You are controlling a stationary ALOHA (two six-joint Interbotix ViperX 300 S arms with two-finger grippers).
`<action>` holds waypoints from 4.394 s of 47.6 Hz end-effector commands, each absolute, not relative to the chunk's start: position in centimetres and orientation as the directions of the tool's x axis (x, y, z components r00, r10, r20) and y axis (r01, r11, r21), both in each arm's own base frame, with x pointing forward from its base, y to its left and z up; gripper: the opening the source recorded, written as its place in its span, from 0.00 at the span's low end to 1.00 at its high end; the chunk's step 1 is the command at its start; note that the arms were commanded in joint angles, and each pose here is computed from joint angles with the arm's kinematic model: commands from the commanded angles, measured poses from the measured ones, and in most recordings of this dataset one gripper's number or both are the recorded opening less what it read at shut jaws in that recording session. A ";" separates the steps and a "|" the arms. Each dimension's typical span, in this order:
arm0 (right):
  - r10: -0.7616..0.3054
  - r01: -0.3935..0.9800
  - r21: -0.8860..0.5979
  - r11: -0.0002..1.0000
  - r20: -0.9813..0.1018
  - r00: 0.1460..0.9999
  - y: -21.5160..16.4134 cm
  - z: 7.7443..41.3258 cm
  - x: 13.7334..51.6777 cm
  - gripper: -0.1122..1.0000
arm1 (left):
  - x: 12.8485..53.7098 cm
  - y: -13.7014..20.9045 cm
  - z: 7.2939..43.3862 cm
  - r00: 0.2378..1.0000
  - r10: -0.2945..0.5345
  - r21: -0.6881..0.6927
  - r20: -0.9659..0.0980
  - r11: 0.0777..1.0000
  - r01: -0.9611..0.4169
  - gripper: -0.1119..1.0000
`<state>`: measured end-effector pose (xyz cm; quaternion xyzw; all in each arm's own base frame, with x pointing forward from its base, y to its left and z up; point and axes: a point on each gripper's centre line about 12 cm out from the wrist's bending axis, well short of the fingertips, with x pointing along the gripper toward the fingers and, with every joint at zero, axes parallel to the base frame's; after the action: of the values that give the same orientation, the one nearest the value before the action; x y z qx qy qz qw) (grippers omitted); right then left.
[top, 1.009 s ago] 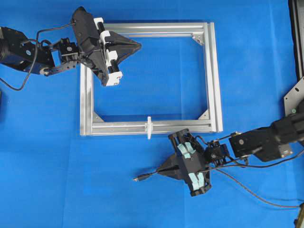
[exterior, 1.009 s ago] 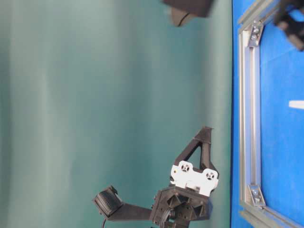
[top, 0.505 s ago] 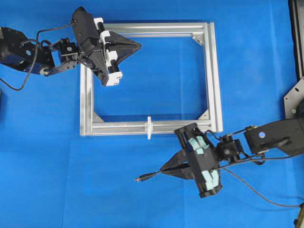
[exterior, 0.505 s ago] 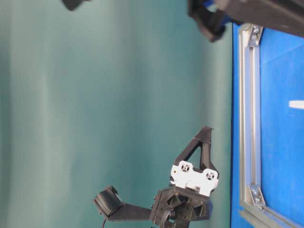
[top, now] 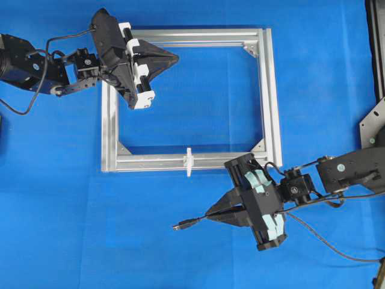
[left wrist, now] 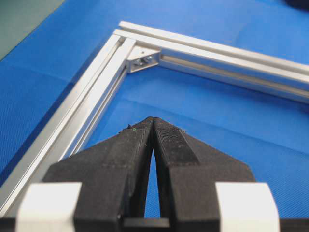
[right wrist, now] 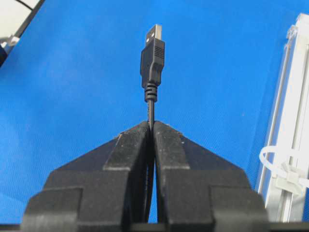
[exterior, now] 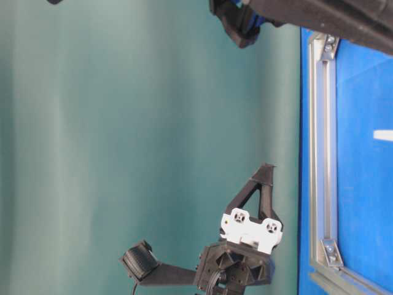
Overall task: Insert the wire through the string loop located in the center.
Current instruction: 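Carry the cable plug with the right gripper toward the white zip-tie loop, then push the USB plug leftward through the zip-tie loop with the right gripper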
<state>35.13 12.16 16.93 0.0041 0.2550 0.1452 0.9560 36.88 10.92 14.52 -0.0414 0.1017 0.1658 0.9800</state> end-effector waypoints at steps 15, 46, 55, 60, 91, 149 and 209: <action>0.286 -0.279 0.084 0.957 -0.451 0.845 12.2 18.3 35.4 0.08 | 37.1 10.8 16.0 0.934 0.314 -0.053 -0.169 0.944 -0.327 0.10; 0.285 -0.278 0.084 0.957 -0.454 0.844 12.2 18.2 35.3 0.08 | 37.1 10.7 16.0 0.935 0.311 -0.054 -0.171 0.944 -0.324 0.10; 0.286 -0.279 0.083 0.957 -0.454 0.844 12.2 18.2 35.3 0.08 | 37.1 10.8 15.9 0.934 0.313 -0.053 -0.171 0.944 -0.326 0.10; 0.286 -0.279 0.083 0.957 -0.454 0.844 12.2 18.2 35.3 0.08 | 37.1 10.8 15.9 0.934 0.313 -0.053 -0.171 0.944 -0.326 0.10; 0.279 -0.274 0.084 0.958 -0.494 0.823 11.6 17.5 33.6 0.08 | 37.1 10.7 15.9 0.935 0.310 -0.053 -0.172 0.945 -0.323 0.10; 0.073 -0.023 0.096 0.995 -0.553 0.830 3.0 14.3 30.3 0.08 | 37.1 10.6 16.2 0.937 0.309 -0.055 -0.166 0.945 -0.321 0.10; 0.050 0.007 0.099 0.995 -0.556 0.830 2.3 13.6 30.7 0.08 | 37.0 10.6 16.2 0.937 0.309 -0.055 -0.166 0.945 -0.321 0.10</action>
<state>30.17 2.25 12.78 0.0456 0.3076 0.0106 0.9504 36.81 10.66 14.75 -0.0431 0.0992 0.1630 0.9807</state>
